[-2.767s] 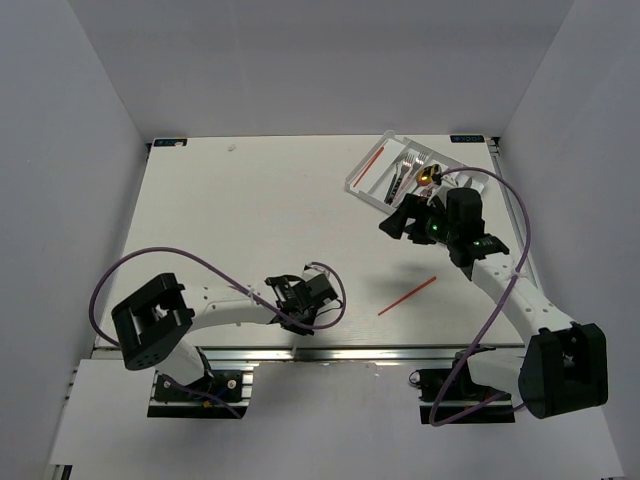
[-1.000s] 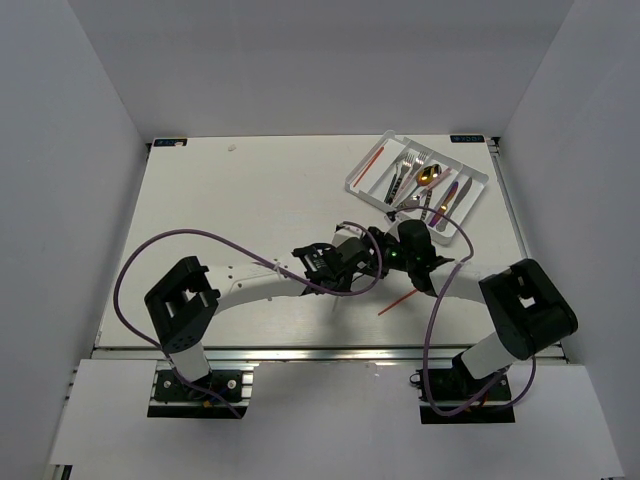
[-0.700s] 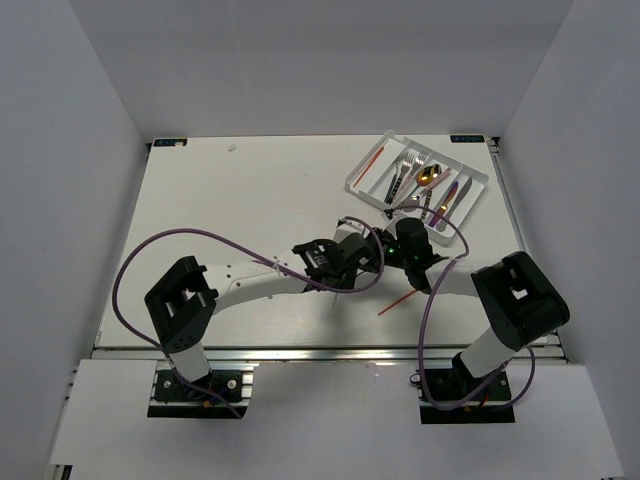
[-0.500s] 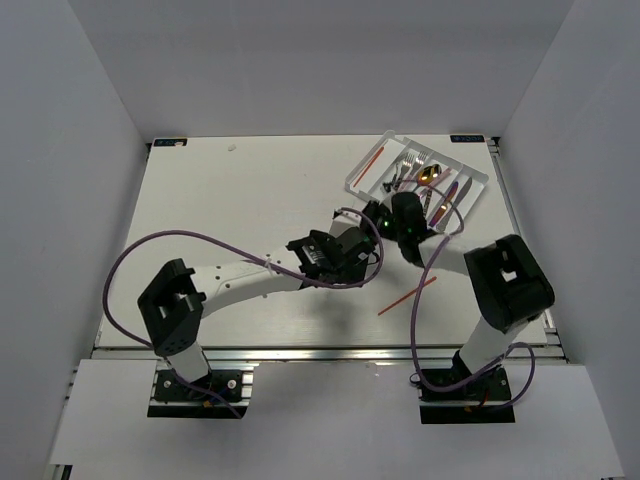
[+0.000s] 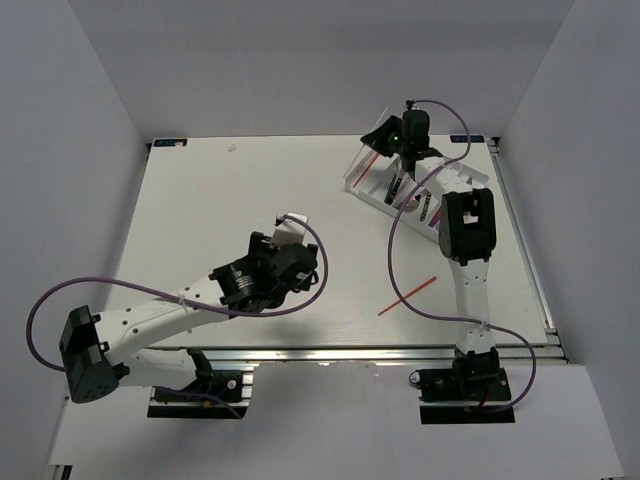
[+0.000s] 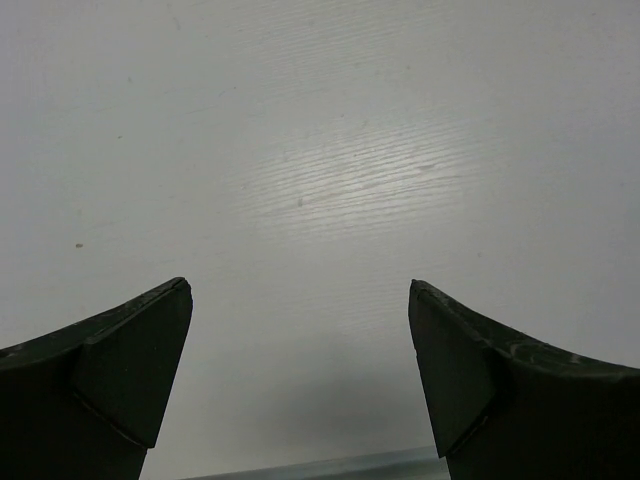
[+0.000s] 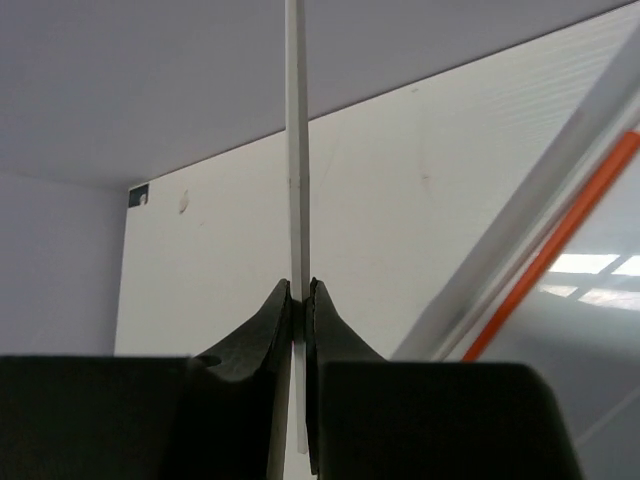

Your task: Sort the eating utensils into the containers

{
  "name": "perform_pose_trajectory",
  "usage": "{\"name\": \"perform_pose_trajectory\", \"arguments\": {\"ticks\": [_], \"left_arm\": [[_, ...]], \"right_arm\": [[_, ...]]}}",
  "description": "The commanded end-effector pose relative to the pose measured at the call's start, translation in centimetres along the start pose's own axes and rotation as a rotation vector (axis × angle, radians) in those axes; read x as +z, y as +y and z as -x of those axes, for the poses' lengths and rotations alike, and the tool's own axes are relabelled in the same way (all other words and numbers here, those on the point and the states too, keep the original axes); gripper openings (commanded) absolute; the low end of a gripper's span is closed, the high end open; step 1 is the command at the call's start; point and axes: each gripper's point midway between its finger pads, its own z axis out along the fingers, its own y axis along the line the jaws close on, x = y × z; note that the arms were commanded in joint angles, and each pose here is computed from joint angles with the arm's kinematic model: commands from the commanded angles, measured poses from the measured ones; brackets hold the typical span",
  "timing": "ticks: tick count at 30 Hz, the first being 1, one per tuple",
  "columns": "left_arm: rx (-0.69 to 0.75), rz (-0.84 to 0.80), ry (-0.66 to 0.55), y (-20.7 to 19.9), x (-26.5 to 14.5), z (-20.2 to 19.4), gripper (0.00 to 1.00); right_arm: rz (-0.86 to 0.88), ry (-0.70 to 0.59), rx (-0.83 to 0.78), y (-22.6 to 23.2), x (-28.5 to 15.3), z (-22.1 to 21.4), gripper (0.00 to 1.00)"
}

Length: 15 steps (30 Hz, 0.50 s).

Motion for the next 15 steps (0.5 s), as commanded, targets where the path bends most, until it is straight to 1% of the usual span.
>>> {"name": "perform_pose_trajectory", "arguments": {"ticks": [1,5,8,11,12,13,15], "left_arm": [[-0.028,0.022,-0.073,1.4,0.1,0.0,0.98],[-0.057,0.01,-0.089,1.5,0.0,-0.2,0.98],[-0.053,0.005,-0.089,1.3,0.0,-0.1,0.98],[-0.046,0.001,-0.084,1.0,0.2,0.0,0.98],[-0.043,0.0,-0.079,0.9,0.3,-0.1,0.98],[-0.041,-0.002,-0.076,0.8,0.4,-0.2,0.98],[-0.031,-0.007,-0.061,0.4,0.6,-0.5,0.98]], "right_arm": [[-0.023,-0.038,-0.032,-1.1,0.0,3.1,0.0],[-0.009,-0.071,-0.04,-2.1,-0.2,4.8,0.0],[-0.015,-0.061,-0.062,-2.5,-0.1,4.5,0.0],[-0.054,-0.064,-0.07,-3.9,-0.1,4.2,0.0],[-0.06,-0.062,-0.071,-4.2,-0.1,4.0,0.05],[-0.065,-0.056,-0.069,-4.5,-0.1,3.9,0.27],[-0.077,-0.059,-0.072,-4.8,-0.1,4.1,0.45]]}}
